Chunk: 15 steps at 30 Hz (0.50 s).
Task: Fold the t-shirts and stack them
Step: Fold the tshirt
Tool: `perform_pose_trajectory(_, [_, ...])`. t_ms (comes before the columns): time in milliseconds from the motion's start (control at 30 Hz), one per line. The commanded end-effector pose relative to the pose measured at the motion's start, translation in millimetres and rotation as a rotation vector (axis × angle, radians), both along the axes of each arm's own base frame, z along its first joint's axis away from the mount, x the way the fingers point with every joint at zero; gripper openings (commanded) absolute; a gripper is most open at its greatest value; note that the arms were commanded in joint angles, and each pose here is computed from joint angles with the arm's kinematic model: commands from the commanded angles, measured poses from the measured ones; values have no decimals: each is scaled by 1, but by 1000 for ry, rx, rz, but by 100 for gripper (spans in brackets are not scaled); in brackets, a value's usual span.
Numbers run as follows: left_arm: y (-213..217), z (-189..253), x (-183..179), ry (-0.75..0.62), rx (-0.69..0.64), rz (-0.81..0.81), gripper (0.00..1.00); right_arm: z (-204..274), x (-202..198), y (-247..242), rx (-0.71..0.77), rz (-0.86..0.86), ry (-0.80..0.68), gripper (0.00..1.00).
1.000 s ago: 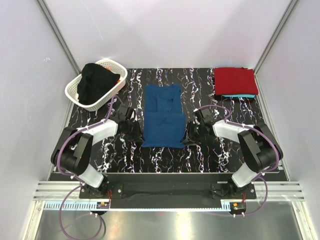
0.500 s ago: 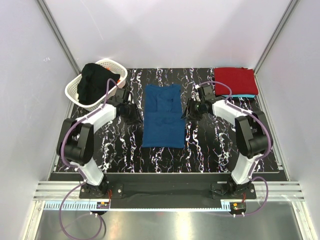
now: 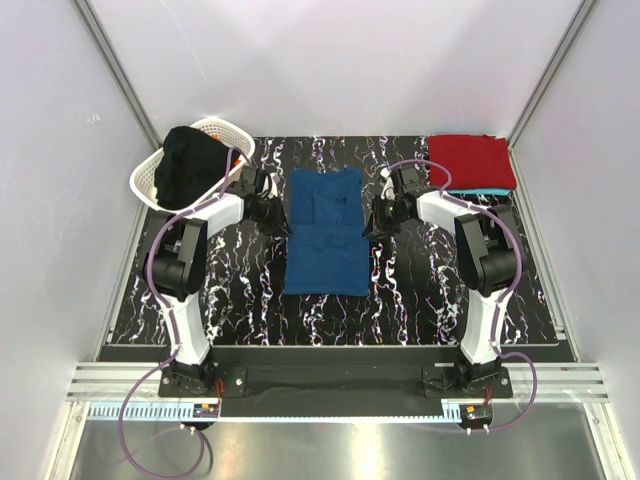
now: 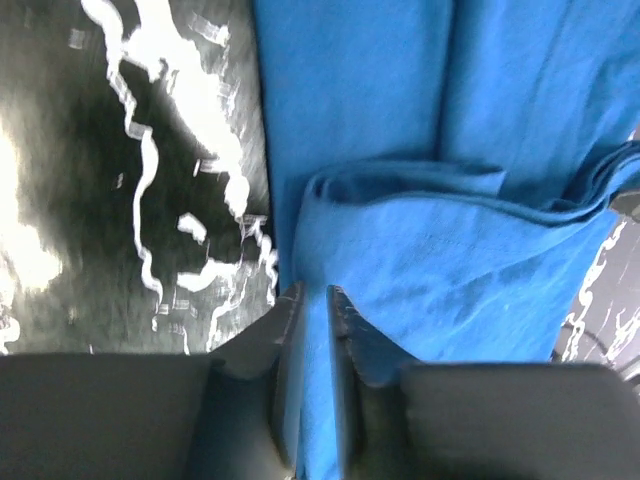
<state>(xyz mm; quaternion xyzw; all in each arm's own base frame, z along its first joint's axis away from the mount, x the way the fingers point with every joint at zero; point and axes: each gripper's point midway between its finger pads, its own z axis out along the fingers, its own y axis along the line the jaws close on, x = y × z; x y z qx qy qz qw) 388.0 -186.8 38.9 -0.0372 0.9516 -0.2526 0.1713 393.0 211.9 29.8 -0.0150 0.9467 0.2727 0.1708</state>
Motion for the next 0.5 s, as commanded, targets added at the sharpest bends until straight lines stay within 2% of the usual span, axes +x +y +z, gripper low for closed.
perform_pose_trajectory(0, [-10,8,21,-64,-66,-37,11,14,18,7,59,59,-76,24])
perform_pose_trajectory(67, [-11,5,21,-60,-76,-39,2,15,18,8,76,65,-91,10])
perform_pose_trajectory(133, [-10,4,21,-62,-78,-36,0,21,18,10,99,72,-109,5])
perform_pose_trajectory(267, [-10,7,24,-65,-106,-16,0,27,18,21,192,119,-151,2])
perform_pose_trajectory(467, [-6,28,28,-121,-105,26,0,18,21,22,242,120,-127,0])
